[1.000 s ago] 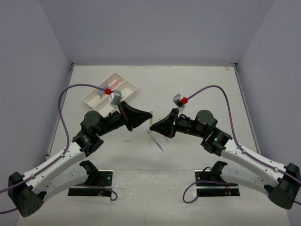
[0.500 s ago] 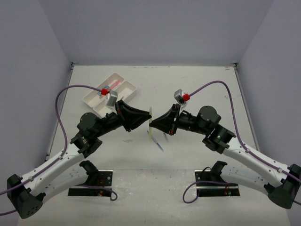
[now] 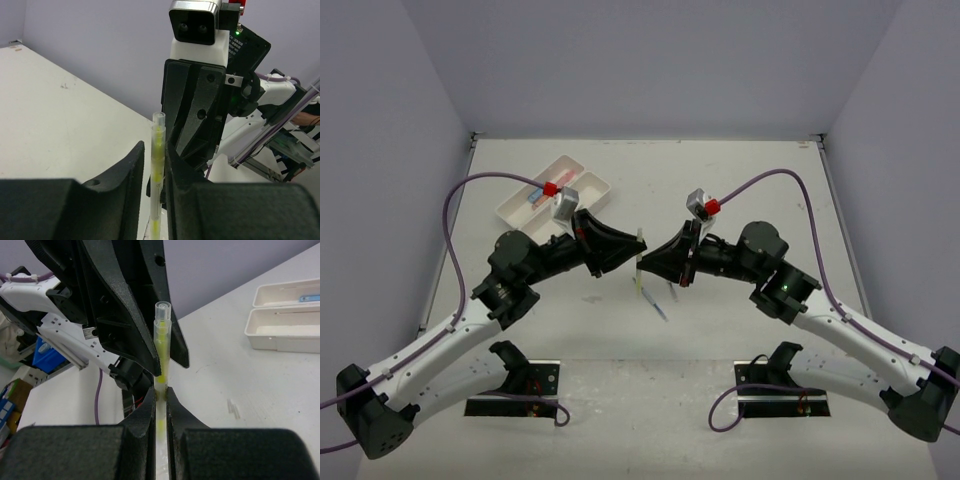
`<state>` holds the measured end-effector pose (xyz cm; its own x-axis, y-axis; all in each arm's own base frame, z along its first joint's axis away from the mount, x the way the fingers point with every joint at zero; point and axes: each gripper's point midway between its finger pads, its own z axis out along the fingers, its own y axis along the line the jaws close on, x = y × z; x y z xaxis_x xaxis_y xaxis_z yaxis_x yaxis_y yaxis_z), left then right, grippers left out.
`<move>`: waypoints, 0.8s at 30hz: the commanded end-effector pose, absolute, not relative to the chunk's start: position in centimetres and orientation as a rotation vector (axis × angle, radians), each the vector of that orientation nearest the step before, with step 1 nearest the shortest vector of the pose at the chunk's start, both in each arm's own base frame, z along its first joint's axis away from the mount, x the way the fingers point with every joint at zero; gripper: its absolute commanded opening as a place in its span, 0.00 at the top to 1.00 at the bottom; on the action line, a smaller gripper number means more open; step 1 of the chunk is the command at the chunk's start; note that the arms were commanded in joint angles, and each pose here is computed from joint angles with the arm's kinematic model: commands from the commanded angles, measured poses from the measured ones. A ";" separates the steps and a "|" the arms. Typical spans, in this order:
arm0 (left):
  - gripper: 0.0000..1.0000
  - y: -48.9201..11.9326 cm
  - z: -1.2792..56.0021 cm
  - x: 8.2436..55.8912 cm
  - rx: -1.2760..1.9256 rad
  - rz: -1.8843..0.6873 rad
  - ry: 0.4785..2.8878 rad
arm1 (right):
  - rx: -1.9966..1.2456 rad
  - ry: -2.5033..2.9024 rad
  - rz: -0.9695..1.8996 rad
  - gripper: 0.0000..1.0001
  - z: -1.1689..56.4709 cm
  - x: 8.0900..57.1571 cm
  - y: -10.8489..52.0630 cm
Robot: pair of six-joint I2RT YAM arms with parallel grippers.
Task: Sort the stationery into containers
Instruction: Close the pen cap on the pen.
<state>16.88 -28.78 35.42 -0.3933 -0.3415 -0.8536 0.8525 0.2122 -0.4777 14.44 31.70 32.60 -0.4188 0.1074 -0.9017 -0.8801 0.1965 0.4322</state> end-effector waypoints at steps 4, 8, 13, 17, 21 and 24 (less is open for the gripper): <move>0.95 -29.0 35.9 16.0 0.580 -1.450 1.394 | -0.795 1.452 1.392 1.00 36.4 13.9 31.9; 1.00 -28.8 36.1 16.0 0.581 -1.447 1.379 | -0.791 1.450 1.395 1.00 36.4 13.9 31.9; 1.00 -28.0 38.0 15.9 0.524 -1.443 1.321 | -0.827 1.446 1.429 0.84 35.2 13.5 32.4; 1.00 -27.8 39.7 15.9 0.518 -1.445 1.285 | -0.843 1.439 1.491 0.61 34.9 13.1 33.1; 1.00 -27.5 41.2 15.6 0.506 -1.451 1.238 | -0.853 1.428 1.535 0.58 34.9 13.0 33.8; 1.00 -27.3 41.7 15.6 0.493 -1.456 1.219 | -0.860 1.416 1.561 0.70 35.0 13.0 34.2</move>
<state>16.10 -28.25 37.39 -0.3626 -0.3774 -0.8521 0.8737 0.1807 -0.4517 13.81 33.60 33.17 -0.4362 0.0971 -0.8946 -0.8927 0.0783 0.4438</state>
